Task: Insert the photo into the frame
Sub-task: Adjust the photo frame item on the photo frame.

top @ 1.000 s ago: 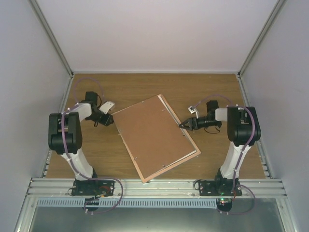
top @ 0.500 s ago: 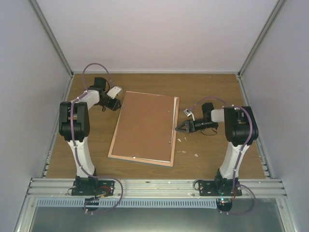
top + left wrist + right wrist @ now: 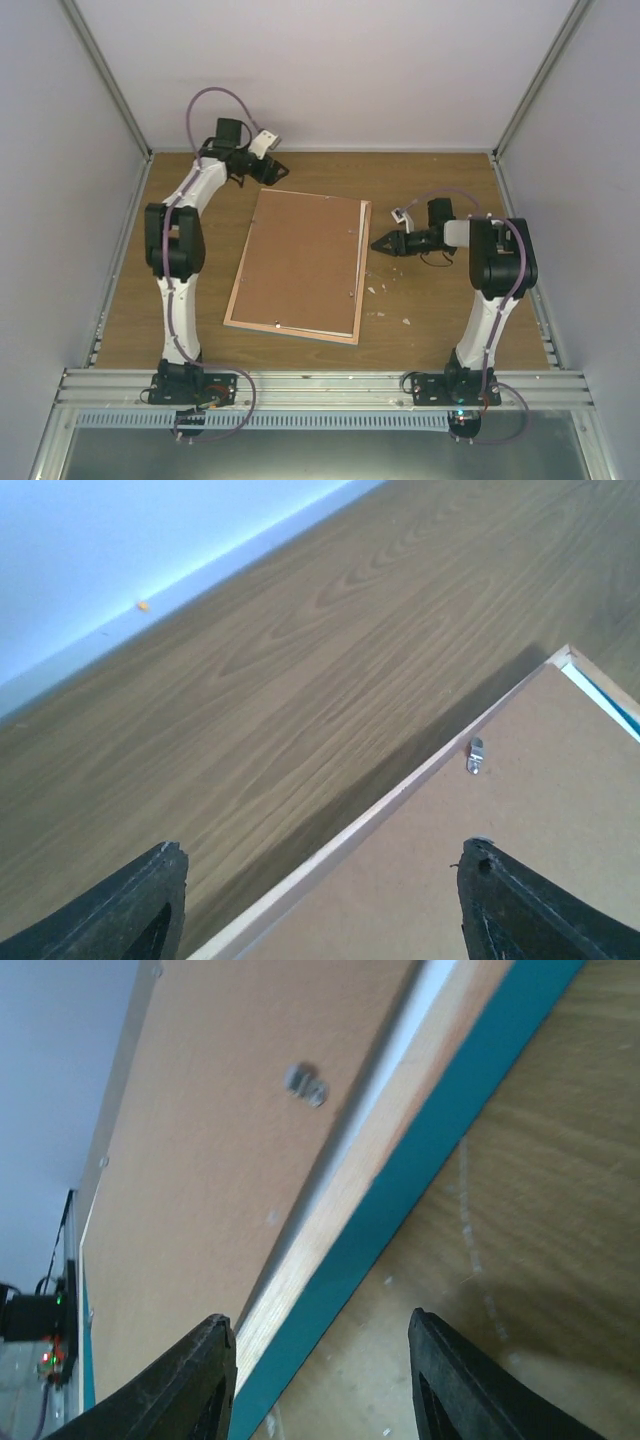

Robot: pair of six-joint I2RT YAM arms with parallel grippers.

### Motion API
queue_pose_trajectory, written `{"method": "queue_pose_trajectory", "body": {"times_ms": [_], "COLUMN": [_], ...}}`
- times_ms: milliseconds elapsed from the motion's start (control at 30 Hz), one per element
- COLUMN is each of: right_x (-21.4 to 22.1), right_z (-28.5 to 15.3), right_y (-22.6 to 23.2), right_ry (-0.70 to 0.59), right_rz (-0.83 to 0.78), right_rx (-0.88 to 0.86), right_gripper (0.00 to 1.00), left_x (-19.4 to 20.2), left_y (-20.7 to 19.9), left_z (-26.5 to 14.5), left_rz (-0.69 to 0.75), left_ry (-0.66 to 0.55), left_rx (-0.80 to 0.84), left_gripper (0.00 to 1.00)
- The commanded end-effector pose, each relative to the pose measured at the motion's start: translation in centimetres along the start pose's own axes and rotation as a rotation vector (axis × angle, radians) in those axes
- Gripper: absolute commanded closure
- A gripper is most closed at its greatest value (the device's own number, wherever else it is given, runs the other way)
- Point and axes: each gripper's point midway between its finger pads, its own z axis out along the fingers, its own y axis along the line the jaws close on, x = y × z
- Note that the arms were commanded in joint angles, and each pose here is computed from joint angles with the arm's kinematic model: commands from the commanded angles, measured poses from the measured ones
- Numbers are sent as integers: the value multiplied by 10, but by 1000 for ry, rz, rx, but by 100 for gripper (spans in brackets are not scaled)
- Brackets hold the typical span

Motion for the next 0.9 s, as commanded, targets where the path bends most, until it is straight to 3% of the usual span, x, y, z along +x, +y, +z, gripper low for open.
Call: {"method": "queue_pose_trajectory", "body": {"times_ms": [0,167,333,867], "right_x": [-14,-22,-29,-32], "right_z": [7,15,23,43], "right_y": [-22,-27,-31,-44], "right_ry": [-40,-43,-40,-25], "right_rz": [41,44,38,63], "right_rx": [40,43,54,72], "right_gripper": [52,52,53,65], "left_x": [9,15,42,110], "left_y": [-1,13,-11,-90], "left_z": [51,86,109,111], "left_rz": [-39,-27,73,233], "left_ry": [-2,32,134,283], "left_rx": [10,-40,-25,90], "left_gripper": [26,29,31,44]}}
